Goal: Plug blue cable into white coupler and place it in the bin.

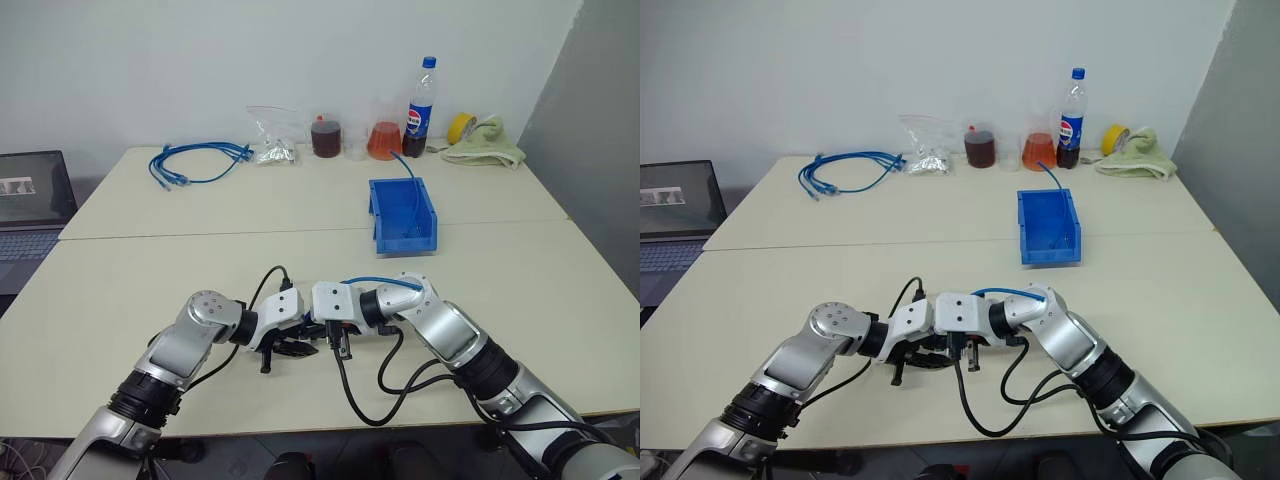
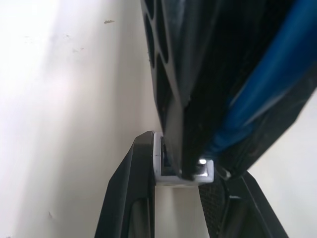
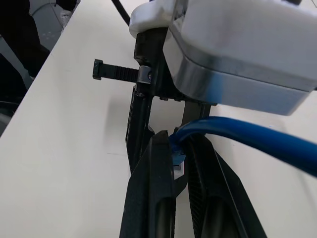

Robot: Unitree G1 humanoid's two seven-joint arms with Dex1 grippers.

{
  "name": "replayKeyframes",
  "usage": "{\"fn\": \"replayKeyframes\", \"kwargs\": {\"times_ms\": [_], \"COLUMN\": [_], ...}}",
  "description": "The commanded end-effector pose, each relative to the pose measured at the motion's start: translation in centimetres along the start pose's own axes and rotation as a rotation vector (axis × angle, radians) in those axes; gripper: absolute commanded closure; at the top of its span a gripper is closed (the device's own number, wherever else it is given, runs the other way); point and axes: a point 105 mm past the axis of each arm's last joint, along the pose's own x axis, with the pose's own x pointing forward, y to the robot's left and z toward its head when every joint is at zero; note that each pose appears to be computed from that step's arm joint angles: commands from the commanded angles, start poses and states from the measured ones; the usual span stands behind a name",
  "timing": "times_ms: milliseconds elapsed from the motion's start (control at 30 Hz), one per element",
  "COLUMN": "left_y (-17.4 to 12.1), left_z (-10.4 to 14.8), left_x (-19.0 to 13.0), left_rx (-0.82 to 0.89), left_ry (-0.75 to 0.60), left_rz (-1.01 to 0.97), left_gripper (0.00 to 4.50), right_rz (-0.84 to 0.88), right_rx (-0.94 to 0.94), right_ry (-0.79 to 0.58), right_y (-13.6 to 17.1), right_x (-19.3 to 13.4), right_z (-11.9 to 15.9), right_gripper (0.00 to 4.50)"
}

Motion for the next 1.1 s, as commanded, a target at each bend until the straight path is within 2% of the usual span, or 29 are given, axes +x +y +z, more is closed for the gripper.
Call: {"fn": "replayKeyframes", "kwargs": {"times_ms": [33,267,433,567,667,867,1100], "left_y": [0.1,0.8,-0.1,-0.3,-0.6,0.8,2.6], "left_z": [0.8,1.0,1.7,3.1,4.4,8.4,12.4], "left_x": [-1.3,-2.7,-3.6,-4.6,-5.3,-5.8,-4.8], "left_rx": [-0.014,-0.017,-0.025,-0.026,-0.009,0.077,0.098], "left_ry": [-0.066,-0.126,-0.178,-0.242,-0.273,-0.319,-0.364], "left_rz": [0.035,0.143,0.155,0.186,0.206,0.315,0.359], "left_gripper": [2.98,1.66,0.70,0.67,0.67,0.67,0.67], "right_rz": [0.099,0.024,-0.076,-0.201,-0.355,-0.676,-0.927], "right_rx": [0.203,0.223,0.241,0.285,0.334,0.466,0.547], "right_ry": [0.111,0.020,-0.078,-0.176,-0.263,-0.382,-0.433], "right_y": [2.5,1.0,-0.7,-2.7,-4.5,-6.8,-9.7], "right_x": [0.8,-0.4,-2.3,-4.8,-8.1,-15.6,-21.6], "right_z": [-4.7,-2.8,-0.6,1.1,2.0,1.7,1.3], "right_gripper": [4.44,4.44,4.44,4.44,4.44,4.44,4.44]}}
